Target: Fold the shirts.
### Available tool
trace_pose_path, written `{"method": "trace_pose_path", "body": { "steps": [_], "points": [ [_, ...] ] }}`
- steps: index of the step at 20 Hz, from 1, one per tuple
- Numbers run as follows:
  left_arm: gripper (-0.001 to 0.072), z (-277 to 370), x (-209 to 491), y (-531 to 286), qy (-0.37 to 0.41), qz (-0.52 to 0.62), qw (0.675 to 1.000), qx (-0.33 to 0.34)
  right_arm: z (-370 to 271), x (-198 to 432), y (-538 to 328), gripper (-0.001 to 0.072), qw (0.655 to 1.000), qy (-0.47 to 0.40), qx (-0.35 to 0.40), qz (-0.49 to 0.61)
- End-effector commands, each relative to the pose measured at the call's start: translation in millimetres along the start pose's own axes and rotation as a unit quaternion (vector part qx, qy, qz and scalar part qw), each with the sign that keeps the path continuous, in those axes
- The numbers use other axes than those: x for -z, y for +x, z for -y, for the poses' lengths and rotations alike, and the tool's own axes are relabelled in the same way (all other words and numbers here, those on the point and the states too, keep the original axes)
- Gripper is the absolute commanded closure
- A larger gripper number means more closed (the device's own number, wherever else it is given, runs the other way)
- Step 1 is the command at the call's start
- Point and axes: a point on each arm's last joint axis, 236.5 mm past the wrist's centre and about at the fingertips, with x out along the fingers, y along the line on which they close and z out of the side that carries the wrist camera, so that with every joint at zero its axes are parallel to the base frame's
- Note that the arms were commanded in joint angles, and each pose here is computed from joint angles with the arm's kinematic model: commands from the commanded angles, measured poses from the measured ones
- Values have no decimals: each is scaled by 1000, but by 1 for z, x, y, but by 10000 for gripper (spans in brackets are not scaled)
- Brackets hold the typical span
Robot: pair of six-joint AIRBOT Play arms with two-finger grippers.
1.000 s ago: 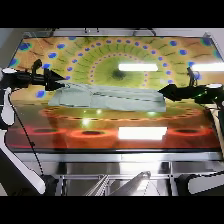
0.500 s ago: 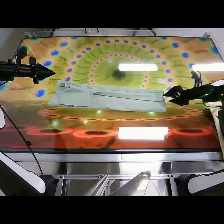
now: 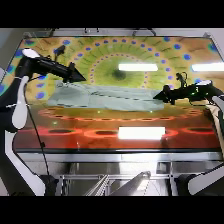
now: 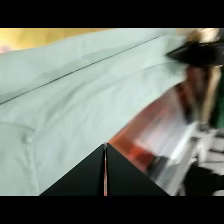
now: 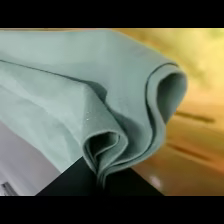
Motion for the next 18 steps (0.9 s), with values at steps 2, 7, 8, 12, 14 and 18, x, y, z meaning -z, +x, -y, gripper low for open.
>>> {"method": "trace_pose_path", "body": {
  "steps": [2, 7, 8, 12, 14, 18],
  "points": [
    [688, 22, 3, 95, 79, -23, 992, -98, -39, 7, -41, 692, 998, -41, -39, -30],
    [687, 46, 31, 193, 76, -53, 991, -93, -69, 13, -83, 692, 994, -88, -55, -31],
    [688, 51, 36, 204, 73, -64, 991, -91, -77, 17, -92, 691, 992, -99, -61, -41],
    [688, 71, 56, 235, 73, -89, 990, -85, -101, 13, -122, 692, 988, -142, -59, -28],
    [688, 70, 68, 244, 68, -103, 989, -87, -113, 6, -136, 692, 984, -168, -55, -19],
    [687, 83, 74, 257, 71, -99, 989, -82, -140, 4, -160, 692, 977, -207, -51, -17]
  ]
}}
